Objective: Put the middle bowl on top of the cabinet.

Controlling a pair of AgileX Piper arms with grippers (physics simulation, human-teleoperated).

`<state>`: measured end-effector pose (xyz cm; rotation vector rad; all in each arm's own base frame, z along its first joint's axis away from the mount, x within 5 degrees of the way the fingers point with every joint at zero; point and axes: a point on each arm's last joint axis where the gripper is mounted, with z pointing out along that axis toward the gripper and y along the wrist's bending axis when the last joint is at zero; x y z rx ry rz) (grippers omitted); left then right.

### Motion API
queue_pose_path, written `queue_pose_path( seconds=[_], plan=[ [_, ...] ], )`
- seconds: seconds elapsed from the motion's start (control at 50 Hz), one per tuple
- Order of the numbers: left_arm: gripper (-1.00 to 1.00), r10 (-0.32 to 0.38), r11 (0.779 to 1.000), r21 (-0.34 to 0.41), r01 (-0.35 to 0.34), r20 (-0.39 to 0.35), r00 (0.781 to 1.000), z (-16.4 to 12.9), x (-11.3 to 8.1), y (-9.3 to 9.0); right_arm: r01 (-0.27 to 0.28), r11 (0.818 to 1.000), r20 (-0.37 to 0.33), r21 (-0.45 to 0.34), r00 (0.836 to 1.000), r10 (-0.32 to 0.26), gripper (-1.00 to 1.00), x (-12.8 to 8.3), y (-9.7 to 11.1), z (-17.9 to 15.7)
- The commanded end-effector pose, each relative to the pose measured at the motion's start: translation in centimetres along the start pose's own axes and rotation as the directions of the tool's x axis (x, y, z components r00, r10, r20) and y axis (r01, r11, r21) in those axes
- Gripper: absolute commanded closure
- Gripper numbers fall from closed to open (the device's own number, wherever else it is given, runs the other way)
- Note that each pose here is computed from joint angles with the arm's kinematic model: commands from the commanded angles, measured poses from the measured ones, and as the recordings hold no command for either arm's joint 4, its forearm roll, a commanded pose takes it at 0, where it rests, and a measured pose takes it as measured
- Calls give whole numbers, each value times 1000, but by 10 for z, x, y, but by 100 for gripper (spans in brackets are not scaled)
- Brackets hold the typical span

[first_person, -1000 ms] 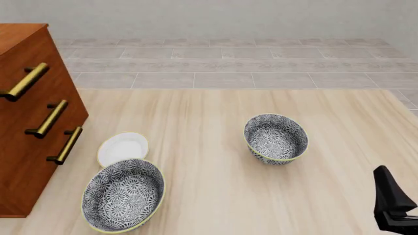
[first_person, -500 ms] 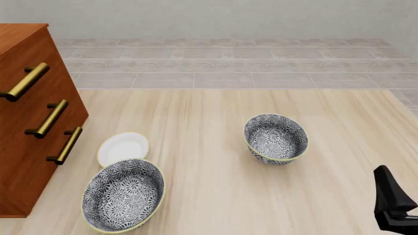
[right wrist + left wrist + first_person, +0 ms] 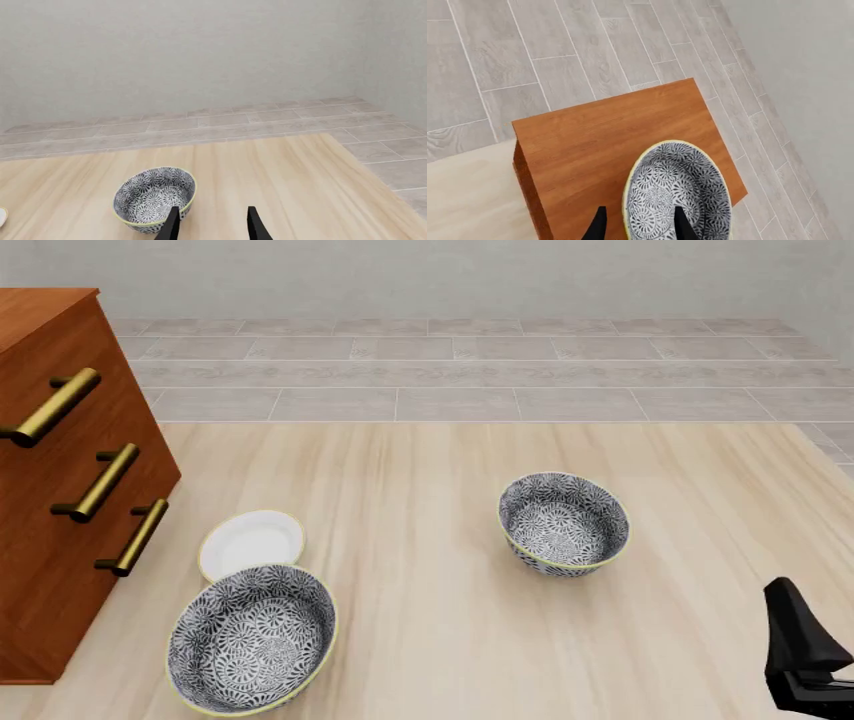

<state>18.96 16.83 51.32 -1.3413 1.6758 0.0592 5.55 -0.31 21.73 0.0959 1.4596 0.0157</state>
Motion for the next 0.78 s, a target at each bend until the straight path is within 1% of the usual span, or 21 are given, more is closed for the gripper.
queue_pose_path(
  seconds=[0.02, 0.06, 0.08, 0.1, 0.12, 0.14, 0.16, 0.18, 0.22, 0.24, 0.32, 0.42, 0.5, 0.58, 0.78],
  plan=[
    [-100, -22, 1000, 3, 22, 60, 998, -21, -9, 5, -2, 1000, 2, 1, 1000, 2, -100, 0, 0, 0],
    [-100, -20, 1000, 19, 19, 65, 998, -23, -10, 1, -2, 1000, 2, 1, 1000, 2, -100, 1, 0, 0],
    [-100, -30, 999, -13, 31, 89, 996, -28, -15, 11, -3, 1000, 2, 2, 1000, 3, -100, 1, 0, 0],
    [-100, -29, 999, 30, 27, 78, 997, -27, -10, 0, -3, 1000, 3, 2, 1000, 3, -100, 1, 0, 0],
    [-100, -28, 1000, 10, 28, 85, 996, -28, -13, 5, -3, 1000, 3, 2, 1000, 3, -100, 0, 0, 0],
    [-100, -33, 999, 15, 32, 87, 996, -30, -13, 4, -3, 1000, 3, 2, 1000, 3, -100, -1, 0, 0],
    [-100, -25, 999, 32, 23, 81, 996, -30, -11, 0, -3, 1000, 3, 2, 1000, 3, -100, -1, 0, 0],
    [-100, -29, 999, 18, 28, 94, 995, -32, -13, 4, -3, 1000, 4, 2, 1000, 3, -100, -1, 0, 0],
    [-100, -32, 999, 23, 30, 97, 995, -34, -14, 3, -3, 1000, 4, 2, 1000, 3, -100, 0, 0, 0],
    [-100, -36, 999, 16, 34, 106, 994, -36, -15, 6, -3, 1000, 4, 3, 1000, 3, -100, 0, 0, 0],
    [-100, -39, 999, 32, 36, 112, 993, -40, -14, 3, -4, 1000, 5, 4, 1000, 4, -100, 0, 0, 0],
    [-100, -38, 999, 27, 35, 121, 992, -43, -16, 5, -4, 1000, 5, 4, 1000, 4, -100, -1, 0, 0],
    [-100, -44, 998, 46, 39, 127, 991, -48, -16, 2, -5, 1000, 6, 4, 1000, 5, -100, -1, 0, 0],
    [-100, -58, 997, 62, 49, 149, 987, -59, -18, 0, -4, 1000, 5, 4, 1000, 4, -100, 0, 0, 0],
    [-100, -79, 994, 84, 65, 182, 980, -76, -22, -2, -1, 1000, 3, 2, 1000, 1, -100, -1, 0, 0]
  ],
)
